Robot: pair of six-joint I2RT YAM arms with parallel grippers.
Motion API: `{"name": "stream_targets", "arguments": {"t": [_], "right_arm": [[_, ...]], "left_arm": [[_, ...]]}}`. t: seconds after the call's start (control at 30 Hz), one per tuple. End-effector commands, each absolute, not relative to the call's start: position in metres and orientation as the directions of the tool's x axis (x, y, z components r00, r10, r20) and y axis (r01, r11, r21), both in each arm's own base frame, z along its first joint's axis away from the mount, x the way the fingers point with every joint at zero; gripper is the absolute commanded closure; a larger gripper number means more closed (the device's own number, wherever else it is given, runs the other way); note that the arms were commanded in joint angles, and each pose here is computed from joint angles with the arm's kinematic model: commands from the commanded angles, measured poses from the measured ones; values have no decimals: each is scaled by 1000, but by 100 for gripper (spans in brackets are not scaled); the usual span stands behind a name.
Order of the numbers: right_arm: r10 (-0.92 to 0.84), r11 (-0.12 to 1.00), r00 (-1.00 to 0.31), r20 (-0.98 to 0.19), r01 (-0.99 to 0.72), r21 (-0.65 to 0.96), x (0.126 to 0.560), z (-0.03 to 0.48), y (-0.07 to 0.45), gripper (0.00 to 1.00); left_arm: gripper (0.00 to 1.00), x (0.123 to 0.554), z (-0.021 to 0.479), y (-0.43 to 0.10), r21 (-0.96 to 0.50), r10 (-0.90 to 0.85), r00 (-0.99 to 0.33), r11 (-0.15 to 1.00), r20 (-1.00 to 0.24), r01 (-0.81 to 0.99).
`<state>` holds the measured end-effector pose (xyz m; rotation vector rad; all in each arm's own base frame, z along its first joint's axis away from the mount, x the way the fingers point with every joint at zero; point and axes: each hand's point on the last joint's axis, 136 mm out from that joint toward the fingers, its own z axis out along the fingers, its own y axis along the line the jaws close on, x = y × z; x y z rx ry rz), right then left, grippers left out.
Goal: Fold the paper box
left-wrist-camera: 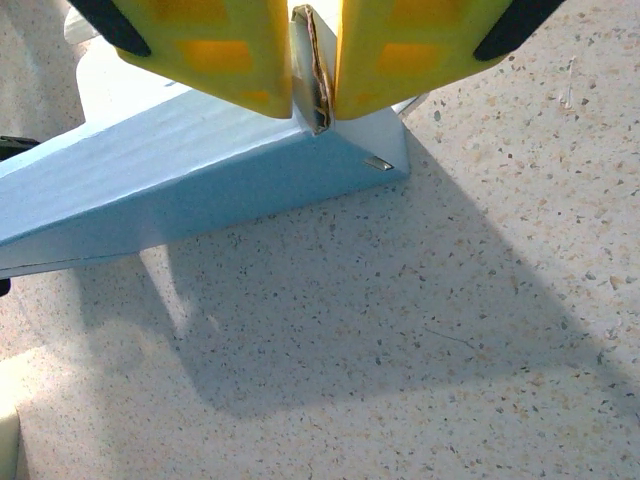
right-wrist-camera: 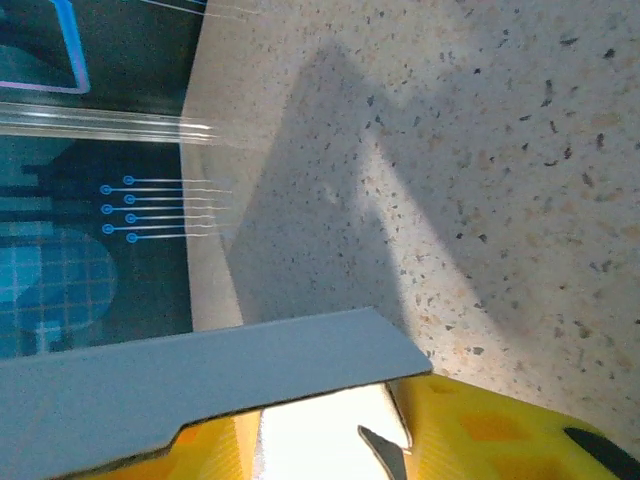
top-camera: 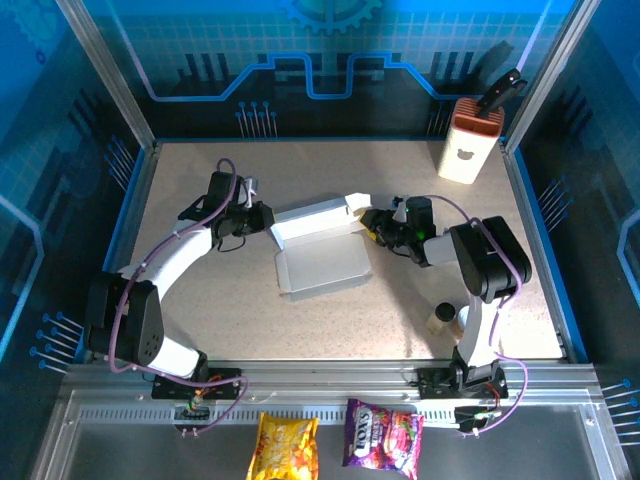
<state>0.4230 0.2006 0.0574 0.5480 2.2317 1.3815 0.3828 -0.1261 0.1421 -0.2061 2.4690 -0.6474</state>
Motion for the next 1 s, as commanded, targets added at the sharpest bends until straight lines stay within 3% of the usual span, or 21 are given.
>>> {"name": "stream_targets", "arguments": {"t": [0.0, 0.6, 0.77, 0.9, 0.97], "right_arm": [[545, 366, -820, -174, 47, 929, 422, 66, 211, 60], [508, 382, -838, -199, 12, 924, 421, 67, 232, 64], [495, 399, -842, -214, 2, 917, 421, 67, 236, 62], [489, 413, -841, -232, -11, 911, 422, 69, 238, 68], [493, 423, -835, -243, -13, 906, 421, 70, 237, 64]], "left_arm": [[81, 374, 132, -119, -469, -265, -848, 883, -460, -22], [81, 373, 134, -119, -471, -267, -848, 882, -457, -24], [81, 373, 133, -120, -474, -267, -851, 880, -453, -25], [81, 374, 134, -120, -475, -267, -850, 880, -454, -23], [81, 373, 134, -120, -474, -266, -851, 880, -453, -23]]}}
